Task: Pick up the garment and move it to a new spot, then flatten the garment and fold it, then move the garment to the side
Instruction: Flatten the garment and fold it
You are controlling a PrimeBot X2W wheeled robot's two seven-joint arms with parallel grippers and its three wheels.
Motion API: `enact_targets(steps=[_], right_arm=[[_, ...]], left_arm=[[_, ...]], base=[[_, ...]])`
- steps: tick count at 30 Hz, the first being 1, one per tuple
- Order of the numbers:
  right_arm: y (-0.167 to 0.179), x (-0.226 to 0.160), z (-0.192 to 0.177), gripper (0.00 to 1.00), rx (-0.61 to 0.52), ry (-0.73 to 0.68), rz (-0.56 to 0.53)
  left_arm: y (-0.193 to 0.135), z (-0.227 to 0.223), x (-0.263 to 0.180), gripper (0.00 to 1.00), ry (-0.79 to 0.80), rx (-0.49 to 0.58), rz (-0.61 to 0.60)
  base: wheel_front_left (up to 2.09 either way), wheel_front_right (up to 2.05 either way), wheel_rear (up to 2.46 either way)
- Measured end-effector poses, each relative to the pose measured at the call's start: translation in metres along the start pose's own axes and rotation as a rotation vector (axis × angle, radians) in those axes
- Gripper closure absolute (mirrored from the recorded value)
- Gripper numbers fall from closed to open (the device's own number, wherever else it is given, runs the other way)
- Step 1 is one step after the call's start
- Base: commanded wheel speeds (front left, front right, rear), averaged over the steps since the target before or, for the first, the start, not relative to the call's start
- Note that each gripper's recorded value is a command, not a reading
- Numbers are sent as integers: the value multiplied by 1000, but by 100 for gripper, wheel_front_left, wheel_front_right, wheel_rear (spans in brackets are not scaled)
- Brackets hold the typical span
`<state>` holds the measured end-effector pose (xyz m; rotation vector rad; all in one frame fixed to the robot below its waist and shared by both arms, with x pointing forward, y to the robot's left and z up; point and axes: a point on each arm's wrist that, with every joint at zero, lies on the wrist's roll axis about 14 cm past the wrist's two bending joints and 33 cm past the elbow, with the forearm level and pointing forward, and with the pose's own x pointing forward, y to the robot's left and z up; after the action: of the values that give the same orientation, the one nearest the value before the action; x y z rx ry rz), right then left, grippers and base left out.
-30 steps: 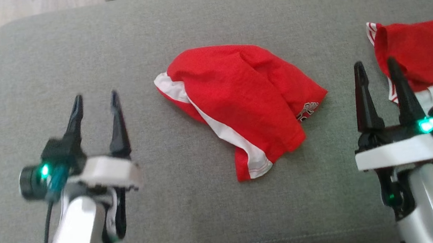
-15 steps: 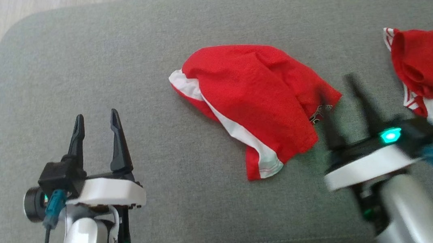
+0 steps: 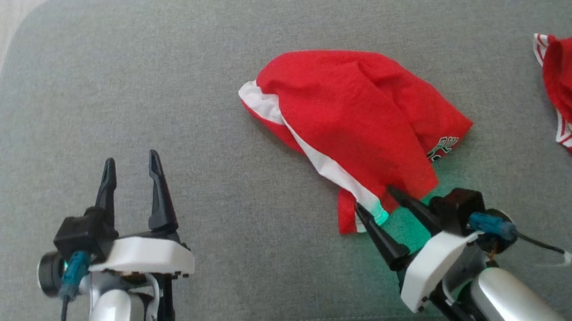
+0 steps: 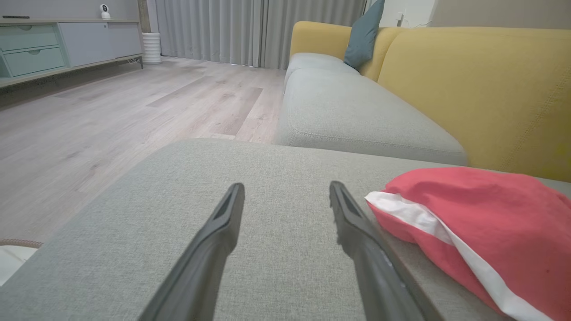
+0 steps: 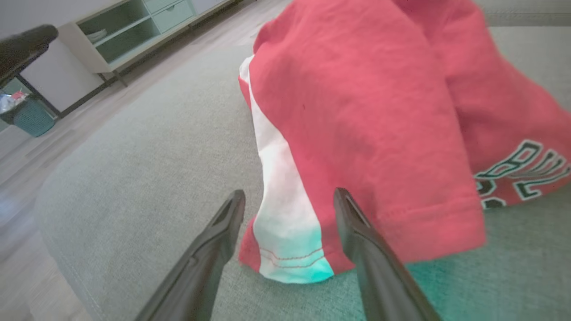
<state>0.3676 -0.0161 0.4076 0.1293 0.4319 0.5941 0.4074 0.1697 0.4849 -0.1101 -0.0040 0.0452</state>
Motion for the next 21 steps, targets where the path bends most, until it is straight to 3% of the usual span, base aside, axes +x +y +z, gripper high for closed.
enact_targets(steps=[11,21], right_arm=[[-7,3,-38,0,15,160,-10],[-6,14,-34,0,-1,154,11]], left_arm=[[2,-7,3,0,18,-1,1],[3,-10,6,0,27,-1,5]], base=[[0,0,0],[0,0,0]])
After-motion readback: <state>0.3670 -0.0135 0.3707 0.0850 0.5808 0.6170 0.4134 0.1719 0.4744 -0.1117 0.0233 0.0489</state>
